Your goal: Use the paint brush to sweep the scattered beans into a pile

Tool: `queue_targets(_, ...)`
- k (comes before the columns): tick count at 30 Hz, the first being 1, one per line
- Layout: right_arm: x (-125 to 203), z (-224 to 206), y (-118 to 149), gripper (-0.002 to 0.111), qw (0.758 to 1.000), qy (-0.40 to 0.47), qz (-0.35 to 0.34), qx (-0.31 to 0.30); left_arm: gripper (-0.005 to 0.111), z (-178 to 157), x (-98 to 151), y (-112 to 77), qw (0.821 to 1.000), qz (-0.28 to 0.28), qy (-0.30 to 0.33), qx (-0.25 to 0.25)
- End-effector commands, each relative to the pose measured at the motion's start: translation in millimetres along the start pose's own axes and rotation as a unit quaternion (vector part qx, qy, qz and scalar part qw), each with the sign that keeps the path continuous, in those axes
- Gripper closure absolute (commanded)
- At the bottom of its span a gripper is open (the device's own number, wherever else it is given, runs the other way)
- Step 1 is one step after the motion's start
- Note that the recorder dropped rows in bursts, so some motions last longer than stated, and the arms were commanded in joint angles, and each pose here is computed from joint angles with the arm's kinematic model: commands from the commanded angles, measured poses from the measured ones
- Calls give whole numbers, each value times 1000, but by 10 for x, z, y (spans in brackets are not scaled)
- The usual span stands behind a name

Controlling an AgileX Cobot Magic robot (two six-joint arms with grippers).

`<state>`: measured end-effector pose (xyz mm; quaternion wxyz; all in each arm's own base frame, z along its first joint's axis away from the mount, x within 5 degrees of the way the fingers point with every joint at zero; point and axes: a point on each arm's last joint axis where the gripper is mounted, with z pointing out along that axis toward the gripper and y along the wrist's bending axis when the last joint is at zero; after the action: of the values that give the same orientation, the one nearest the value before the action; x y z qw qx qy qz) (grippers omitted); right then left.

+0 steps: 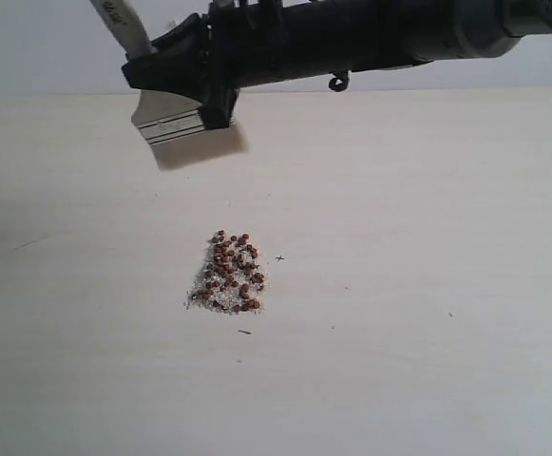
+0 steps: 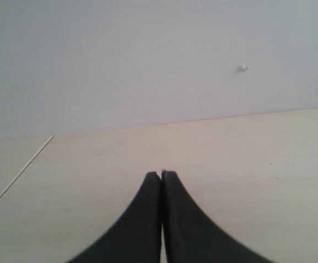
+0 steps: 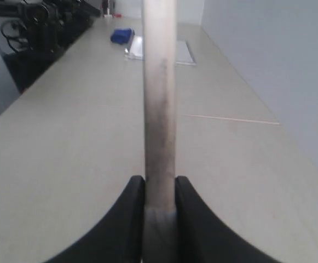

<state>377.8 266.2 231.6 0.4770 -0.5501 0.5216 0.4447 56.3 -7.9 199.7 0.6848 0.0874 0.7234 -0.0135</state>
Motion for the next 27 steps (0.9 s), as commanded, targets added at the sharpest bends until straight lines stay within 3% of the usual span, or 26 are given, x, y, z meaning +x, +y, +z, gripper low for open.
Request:
queue_targets(1, 350, -205, -285, 108, 999, -28, 27, -4, 107, -6, -7, 0, 1000, -3, -4, 0)
queue_targets(6, 788, -223, -476, 108, 998, -17, 56, 7, 107, -6, -7, 0, 1000, -3, -4, 0)
queue_targets(12, 1031, -140, -599, 108, 998, -15, 57, 6, 107, -6, -7, 0, 1000, -3, -4, 0)
queue_targets(23, 1408, -58, -552, 108, 997, 21, 72, -19, 107, -6, -7, 0, 1000, -3, -4, 0)
queue_targets(27, 1462, -52, -541, 108, 993, 27, 113, -21, 107, -6, -7, 0, 1000, -3, -4, 0)
